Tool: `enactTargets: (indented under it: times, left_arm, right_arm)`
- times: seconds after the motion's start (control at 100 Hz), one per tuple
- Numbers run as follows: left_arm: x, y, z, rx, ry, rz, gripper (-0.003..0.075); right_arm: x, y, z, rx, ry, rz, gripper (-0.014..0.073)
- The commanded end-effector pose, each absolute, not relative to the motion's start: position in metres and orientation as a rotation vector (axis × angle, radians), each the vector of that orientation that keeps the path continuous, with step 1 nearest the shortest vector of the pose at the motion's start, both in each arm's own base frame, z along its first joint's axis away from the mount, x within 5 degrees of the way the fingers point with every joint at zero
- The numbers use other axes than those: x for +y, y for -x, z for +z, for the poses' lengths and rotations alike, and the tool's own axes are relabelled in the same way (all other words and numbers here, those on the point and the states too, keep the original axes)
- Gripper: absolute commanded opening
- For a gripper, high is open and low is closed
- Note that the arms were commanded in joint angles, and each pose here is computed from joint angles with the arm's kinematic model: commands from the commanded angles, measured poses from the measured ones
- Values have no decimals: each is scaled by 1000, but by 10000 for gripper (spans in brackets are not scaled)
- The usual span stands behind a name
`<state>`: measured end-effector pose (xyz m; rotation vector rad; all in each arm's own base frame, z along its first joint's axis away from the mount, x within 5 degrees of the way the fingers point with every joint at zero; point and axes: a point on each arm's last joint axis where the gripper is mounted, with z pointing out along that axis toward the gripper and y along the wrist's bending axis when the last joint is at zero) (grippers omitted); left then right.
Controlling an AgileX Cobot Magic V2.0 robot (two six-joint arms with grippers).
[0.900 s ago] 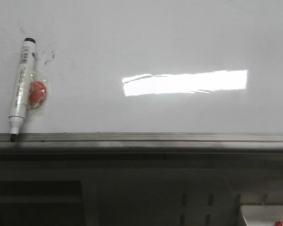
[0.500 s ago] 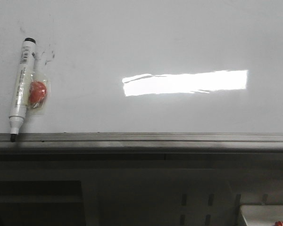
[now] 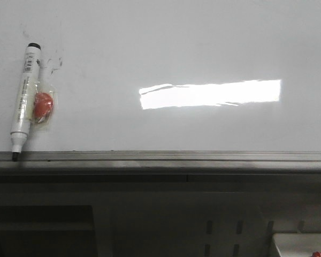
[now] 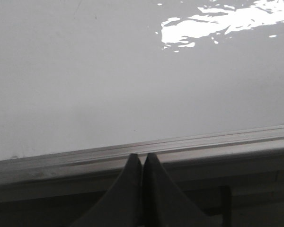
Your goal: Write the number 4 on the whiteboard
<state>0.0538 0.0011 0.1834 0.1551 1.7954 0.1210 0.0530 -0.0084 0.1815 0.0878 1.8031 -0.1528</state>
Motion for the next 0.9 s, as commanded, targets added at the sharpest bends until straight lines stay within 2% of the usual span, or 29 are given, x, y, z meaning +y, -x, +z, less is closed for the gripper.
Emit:
enactTargets:
  times: [0.0, 0.2, 0.36, 0.45, 0.57, 0.76, 0.89]
  left_arm:
    - [1, -55, 184, 1679, -177, 146, -20]
    - [-2, -56, 199, 1509, -175, 135, -20]
    - [-2, -55, 206, 1433, -174, 131, -20]
    - [-3, -55, 208, 1414, -159, 115, -20]
    - [-2, -54, 213, 1411, -52, 13, -20]
    - [-2, -59, 236, 1545, -69, 29, -20]
    - [-2, -70, 253, 1575, -97, 60, -20]
  right_arm:
    - [-9, -55, 186, 1681, -67, -175, -66]
    - [-8, -55, 206, 1456, -54, -185, -66]
    - [-8, -54, 210, 1419, -52, -187, -66]
    - [-8, -55, 209, 1431, -52, -186, -66]
    - [-8, -55, 205, 1479, -75, -163, -66]
    - [-9, -62, 208, 1586, -185, -37, -64]
    - [-8, -74, 219, 1691, -229, 39, -64]
